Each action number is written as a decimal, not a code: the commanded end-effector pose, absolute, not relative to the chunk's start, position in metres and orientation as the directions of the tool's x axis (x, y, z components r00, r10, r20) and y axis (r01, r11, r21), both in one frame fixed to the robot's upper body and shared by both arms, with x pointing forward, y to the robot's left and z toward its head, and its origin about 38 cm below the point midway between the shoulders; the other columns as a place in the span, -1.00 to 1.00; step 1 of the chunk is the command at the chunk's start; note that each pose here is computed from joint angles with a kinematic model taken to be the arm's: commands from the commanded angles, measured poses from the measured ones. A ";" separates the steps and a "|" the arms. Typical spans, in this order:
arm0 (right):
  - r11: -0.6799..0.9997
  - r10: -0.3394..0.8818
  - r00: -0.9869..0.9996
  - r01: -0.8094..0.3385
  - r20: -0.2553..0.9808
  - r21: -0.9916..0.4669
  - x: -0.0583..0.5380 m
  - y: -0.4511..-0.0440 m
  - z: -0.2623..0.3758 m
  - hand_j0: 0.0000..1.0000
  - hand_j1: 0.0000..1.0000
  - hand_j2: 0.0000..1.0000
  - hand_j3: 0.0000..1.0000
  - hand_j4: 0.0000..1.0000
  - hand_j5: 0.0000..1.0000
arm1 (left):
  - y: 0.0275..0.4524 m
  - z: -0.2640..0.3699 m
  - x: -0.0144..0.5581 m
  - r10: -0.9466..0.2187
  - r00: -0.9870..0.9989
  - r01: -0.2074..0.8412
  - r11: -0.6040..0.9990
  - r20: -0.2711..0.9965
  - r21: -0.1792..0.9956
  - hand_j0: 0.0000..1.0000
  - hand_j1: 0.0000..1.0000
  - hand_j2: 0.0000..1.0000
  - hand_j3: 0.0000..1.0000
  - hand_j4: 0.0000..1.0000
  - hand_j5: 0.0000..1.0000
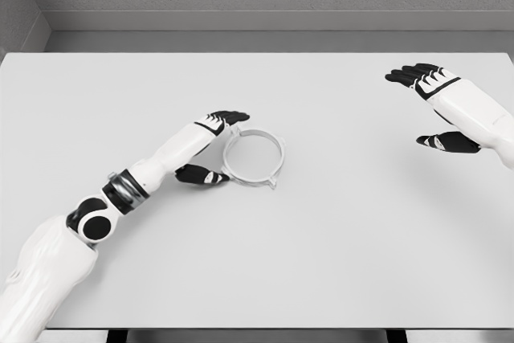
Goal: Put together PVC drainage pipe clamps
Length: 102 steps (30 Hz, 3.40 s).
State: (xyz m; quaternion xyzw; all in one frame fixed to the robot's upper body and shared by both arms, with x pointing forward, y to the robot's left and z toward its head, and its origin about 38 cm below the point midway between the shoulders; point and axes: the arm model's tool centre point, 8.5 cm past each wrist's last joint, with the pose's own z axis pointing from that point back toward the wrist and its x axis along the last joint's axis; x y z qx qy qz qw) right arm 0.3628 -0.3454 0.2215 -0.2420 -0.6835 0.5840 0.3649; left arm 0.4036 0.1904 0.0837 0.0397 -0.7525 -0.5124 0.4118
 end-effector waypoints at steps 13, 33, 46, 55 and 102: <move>0.208 0.755 -0.617 -0.095 0.222 -0.973 0.363 -0.346 0.222 1.00 1.00 1.00 1.00 1.00 1.00 | 0.192 0.084 0.407 -0.480 -0.650 0.362 0.486 0.589 0.795 1.00 1.00 1.00 1.00 1.00 1.00; 0.208 0.750 -0.623 -0.096 0.222 -0.973 0.363 -0.343 0.222 1.00 1.00 1.00 1.00 1.00 1.00 | 0.259 0.105 0.409 -0.587 -0.645 0.294 0.401 0.489 0.868 1.00 1.00 1.00 1.00 1.00 1.00; 0.210 0.748 -0.626 -0.094 0.222 -0.973 0.363 -0.342 0.223 1.00 1.00 1.00 1.00 1.00 1.00 | 0.225 0.105 0.400 -0.522 -0.696 0.320 0.388 0.492 0.864 1.00 1.00 1.00 1.00 1.00 1.00; 0.210 0.747 -0.626 -0.093 0.221 -0.973 0.363 -0.342 0.224 1.00 1.00 1.00 1.00 1.00 1.00 | 0.223 0.099 0.404 -0.527 -0.679 0.328 0.405 0.511 0.853 1.00 1.00 1.00 1.00 1.00 1.00; 0.210 0.748 -0.626 -0.095 0.222 -0.973 0.363 -0.342 0.223 1.00 1.00 1.00 1.00 1.00 1.00 | 0.172 0.092 0.390 -0.459 -0.726 0.345 0.402 0.513 0.848 1.00 1.00 1.00 1.00 1.00 1.00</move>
